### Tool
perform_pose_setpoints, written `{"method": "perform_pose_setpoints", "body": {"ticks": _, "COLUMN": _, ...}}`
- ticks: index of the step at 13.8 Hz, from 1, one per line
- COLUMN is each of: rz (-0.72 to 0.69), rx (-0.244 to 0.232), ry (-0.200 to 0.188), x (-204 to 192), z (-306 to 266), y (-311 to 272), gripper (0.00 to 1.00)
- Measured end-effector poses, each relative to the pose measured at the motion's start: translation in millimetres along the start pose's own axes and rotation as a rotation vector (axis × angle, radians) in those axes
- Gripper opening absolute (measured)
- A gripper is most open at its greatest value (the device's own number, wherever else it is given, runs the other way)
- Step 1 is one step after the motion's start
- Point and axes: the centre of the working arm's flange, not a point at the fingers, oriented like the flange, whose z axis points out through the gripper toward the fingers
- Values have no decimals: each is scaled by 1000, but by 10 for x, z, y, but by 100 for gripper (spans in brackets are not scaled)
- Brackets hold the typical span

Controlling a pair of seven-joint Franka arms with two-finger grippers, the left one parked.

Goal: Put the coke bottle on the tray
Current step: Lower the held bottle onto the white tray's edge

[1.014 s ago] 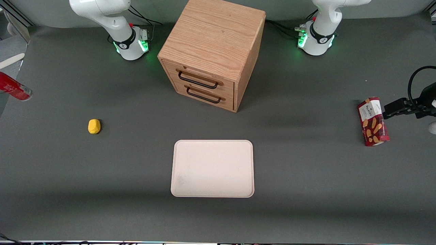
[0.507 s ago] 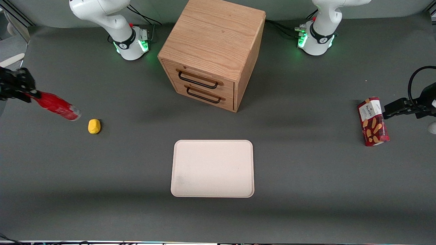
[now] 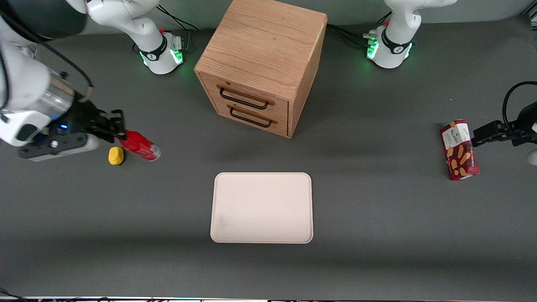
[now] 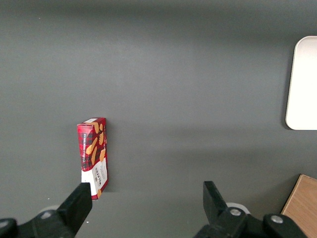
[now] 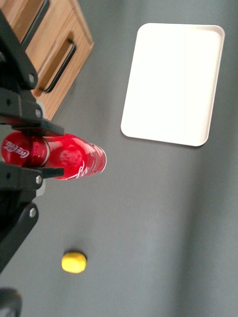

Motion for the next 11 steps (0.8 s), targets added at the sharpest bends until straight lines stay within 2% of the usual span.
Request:
{"method": "perform_pose_setpoints", "body": {"ticks": 5, "rz": 128, "rx": -11, "ry": -14, "x": 212, "z": 379, "y": -755, "gripper": 30}}
{"method": "perform_pose_setpoints", "body": {"ticks": 11, "rz": 144, "rx": 12, "ry": 34, "x": 349, "z": 546, "y": -1024, "gripper": 30}}
